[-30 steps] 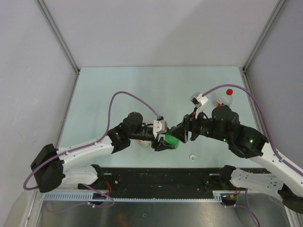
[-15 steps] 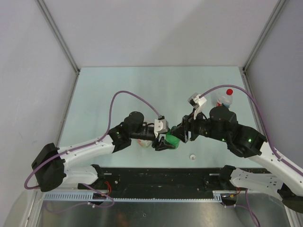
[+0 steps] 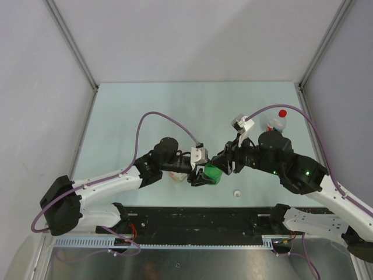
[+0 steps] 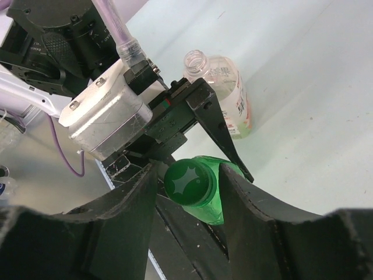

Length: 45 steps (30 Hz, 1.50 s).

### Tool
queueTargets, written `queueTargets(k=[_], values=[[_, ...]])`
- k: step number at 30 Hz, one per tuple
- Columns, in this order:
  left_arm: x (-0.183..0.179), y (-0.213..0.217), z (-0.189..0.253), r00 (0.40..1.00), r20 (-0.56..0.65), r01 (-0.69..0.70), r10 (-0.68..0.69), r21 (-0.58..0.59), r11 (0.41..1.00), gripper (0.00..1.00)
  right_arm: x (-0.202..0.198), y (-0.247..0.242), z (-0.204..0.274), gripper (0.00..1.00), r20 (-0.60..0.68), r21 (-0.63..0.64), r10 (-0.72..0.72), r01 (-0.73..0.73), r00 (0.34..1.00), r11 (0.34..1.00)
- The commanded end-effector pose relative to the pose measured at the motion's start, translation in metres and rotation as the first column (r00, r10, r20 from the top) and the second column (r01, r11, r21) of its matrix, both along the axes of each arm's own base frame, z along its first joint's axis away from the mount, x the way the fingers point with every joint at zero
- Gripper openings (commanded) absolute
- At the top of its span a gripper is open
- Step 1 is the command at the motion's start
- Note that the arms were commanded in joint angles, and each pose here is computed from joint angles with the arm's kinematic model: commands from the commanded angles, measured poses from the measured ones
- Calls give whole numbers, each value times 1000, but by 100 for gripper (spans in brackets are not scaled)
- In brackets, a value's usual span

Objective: Screw on the bottle caps
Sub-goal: Screw the bottle cap onto the plastic bottle.

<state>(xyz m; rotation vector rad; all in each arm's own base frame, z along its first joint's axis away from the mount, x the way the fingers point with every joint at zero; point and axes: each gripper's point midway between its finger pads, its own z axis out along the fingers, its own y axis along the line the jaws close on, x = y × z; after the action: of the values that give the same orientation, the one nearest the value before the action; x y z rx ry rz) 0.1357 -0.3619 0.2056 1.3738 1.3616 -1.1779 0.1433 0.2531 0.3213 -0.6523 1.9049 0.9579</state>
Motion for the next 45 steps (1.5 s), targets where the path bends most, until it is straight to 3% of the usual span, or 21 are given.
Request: queueTargets(k=[1,10,15,26,40,43,45], values=[[3,-6,27,999,45,21,-18,-60,998,0,2,-1,11,48,38,16,-5,4,999,1000],[5,-5,35,999,48,5,-1,-72,997,0,2,-2,-8,33,-1,-52,-3,3,1000,999],[1,0,56,999,25,24,-22,-112,993,0,-5,-3,-18,20,-16,-92,36,-37,999,995],[-36,16,90,963,71,270,-261,-182,945,0,-60,15,-27,1,20,-142,408,-402,913,905],[-59,24,84,889,79,457,-451,-179,871,0,-93,11,-33,0,35,-164,619,-606,785,778],[-57,22,84,898,68,440,-436,-177,880,0,-95,10,-34,0,38,-170,633,-619,773,767],[-46,17,85,929,51,370,-367,-172,913,0,-89,11,-36,0,24,-173,597,-584,802,793]])
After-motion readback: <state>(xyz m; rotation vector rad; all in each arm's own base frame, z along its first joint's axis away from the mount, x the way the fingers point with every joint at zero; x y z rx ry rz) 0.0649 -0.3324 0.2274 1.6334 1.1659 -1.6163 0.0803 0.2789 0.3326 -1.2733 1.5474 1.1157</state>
